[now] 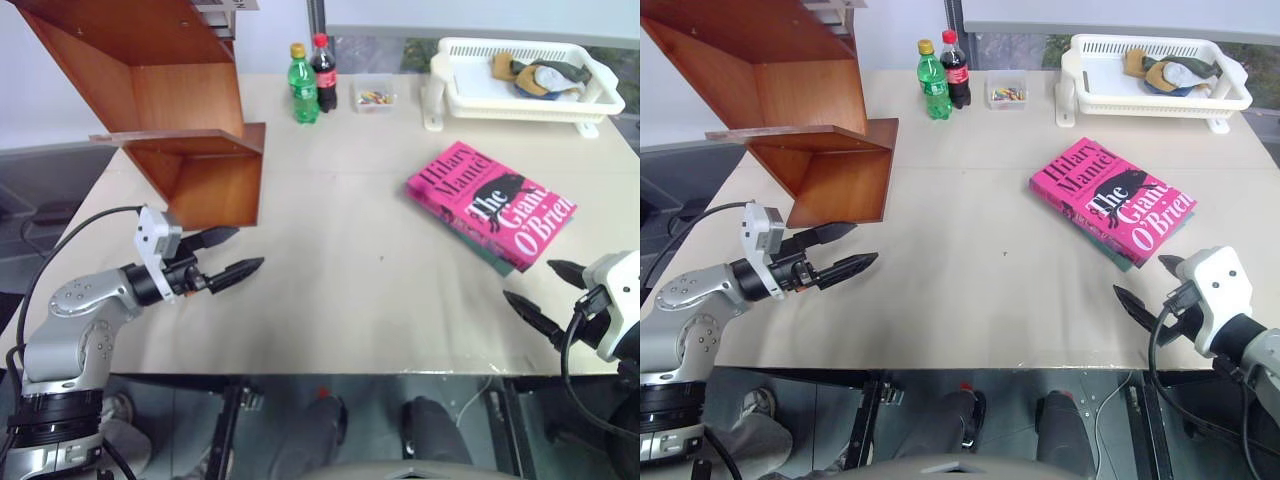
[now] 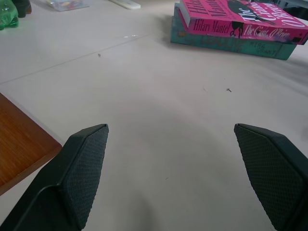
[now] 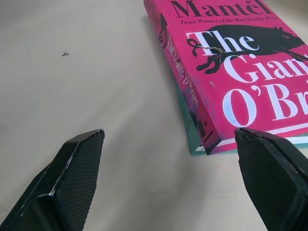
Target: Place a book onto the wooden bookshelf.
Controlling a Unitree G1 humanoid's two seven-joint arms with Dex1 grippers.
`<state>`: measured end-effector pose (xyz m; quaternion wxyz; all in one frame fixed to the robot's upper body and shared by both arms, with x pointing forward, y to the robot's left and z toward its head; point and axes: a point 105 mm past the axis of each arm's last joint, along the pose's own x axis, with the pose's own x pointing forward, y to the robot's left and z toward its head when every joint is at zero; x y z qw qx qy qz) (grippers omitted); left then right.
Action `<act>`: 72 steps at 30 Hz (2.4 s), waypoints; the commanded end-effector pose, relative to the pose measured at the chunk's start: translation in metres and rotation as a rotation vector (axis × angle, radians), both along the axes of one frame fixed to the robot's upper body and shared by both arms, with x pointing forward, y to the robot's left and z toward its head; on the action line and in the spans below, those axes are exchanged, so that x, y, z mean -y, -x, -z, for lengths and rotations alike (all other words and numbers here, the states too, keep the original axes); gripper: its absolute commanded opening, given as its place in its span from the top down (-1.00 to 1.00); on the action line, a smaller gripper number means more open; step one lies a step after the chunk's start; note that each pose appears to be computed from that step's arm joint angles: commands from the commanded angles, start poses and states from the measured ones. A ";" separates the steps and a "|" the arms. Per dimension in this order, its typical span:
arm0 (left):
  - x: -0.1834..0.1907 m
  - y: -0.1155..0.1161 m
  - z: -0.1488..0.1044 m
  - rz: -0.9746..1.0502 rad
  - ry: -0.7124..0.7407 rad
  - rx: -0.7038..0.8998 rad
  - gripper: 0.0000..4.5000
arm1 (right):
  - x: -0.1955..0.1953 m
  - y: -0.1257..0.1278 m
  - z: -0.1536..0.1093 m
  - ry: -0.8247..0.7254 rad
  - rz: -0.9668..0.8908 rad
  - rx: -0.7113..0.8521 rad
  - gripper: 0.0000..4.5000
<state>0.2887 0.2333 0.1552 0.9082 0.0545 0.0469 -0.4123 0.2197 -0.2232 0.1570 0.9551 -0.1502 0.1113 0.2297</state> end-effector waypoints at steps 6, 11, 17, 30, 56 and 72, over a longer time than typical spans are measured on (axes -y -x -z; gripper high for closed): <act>0.019 0.000 -0.015 0.076 0.045 0.057 -1.00 | 0.008 -0.005 -0.013 0.025 0.034 0.086 -0.98; 0.032 0.004 -0.020 0.141 0.071 0.064 -1.00 | 0.008 -0.005 -0.014 0.008 0.033 0.107 -0.98; 0.063 0.014 -0.031 0.277 0.132 0.065 -1.00 | 0.029 -0.033 -0.037 -0.013 0.166 0.249 -0.98; 0.141 0.011 -0.050 0.452 0.236 0.155 -1.00 | 0.148 -0.174 -0.064 0.258 0.631 0.350 -0.39; 0.136 0.032 -0.071 0.528 0.226 0.213 -1.00 | 0.125 -0.201 -0.009 0.109 0.425 0.069 0.96; 0.128 0.031 -0.069 0.487 0.224 0.207 -1.00 | 0.088 -0.195 0.015 0.009 0.149 -0.047 0.96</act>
